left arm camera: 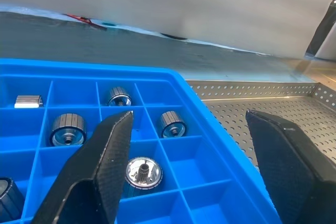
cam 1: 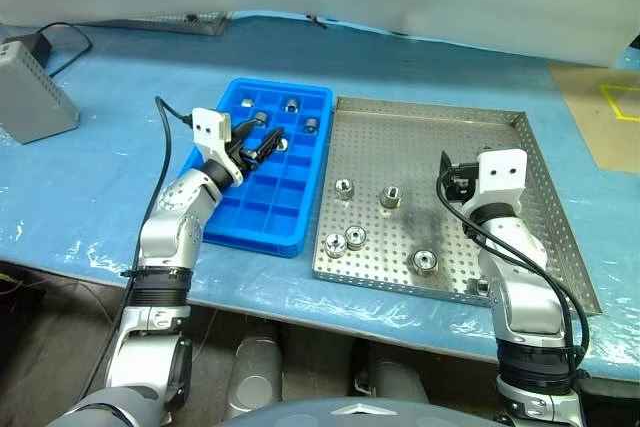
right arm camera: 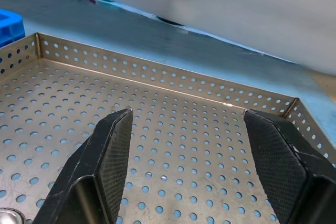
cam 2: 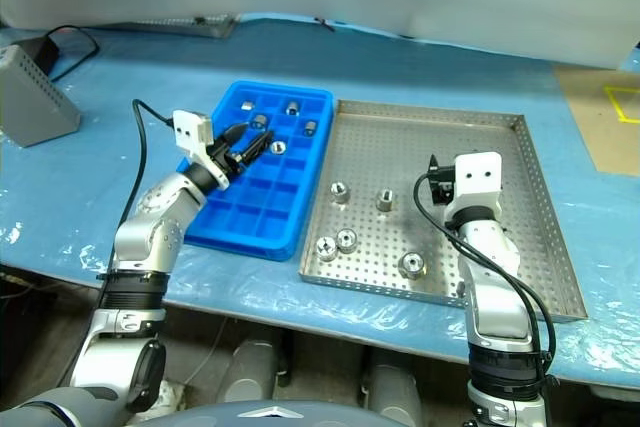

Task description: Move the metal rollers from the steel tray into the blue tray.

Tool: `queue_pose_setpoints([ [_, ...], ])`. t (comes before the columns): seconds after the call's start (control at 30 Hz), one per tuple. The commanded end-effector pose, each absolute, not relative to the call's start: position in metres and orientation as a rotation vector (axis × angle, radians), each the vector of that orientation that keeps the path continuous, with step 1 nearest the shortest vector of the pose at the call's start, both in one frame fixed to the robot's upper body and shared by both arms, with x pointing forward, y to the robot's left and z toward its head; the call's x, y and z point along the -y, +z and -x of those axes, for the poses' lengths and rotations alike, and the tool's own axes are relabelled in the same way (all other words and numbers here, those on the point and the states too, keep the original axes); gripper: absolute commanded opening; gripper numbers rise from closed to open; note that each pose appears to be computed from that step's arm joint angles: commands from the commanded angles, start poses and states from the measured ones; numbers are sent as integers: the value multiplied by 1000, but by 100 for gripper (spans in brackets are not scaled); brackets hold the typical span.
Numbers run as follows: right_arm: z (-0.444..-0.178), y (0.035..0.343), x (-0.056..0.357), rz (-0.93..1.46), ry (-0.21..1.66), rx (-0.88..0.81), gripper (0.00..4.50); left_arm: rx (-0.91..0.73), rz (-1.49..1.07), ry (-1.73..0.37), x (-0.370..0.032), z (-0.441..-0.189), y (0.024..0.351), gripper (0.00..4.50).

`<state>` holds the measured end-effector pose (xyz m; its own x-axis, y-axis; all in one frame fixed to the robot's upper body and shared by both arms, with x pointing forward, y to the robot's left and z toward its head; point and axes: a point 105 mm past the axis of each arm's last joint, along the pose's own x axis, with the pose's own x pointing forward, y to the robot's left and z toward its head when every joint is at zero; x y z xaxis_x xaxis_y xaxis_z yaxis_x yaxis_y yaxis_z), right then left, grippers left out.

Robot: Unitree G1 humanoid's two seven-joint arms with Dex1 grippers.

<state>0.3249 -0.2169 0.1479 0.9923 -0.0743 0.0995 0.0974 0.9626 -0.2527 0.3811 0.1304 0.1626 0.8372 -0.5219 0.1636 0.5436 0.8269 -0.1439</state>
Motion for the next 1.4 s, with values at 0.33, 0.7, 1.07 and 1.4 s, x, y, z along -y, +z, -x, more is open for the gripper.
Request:
queue_pose_setpoints([
  [0.33,-317,198,202,250,356,92,347,171,65,-1072,-89,-376,222,362],
  [0.7,-294,185,177,308,530,14,347,41,-128,-1418,-24,-380,192,362],
  [1.07,-253,167,170,281,574,-67,347,-262,-653,-1711,8,-368,175,362],
  [1.4,-242,158,165,252,491,-69,347,-336,-1028,-1613,18,-379,159,362],
])
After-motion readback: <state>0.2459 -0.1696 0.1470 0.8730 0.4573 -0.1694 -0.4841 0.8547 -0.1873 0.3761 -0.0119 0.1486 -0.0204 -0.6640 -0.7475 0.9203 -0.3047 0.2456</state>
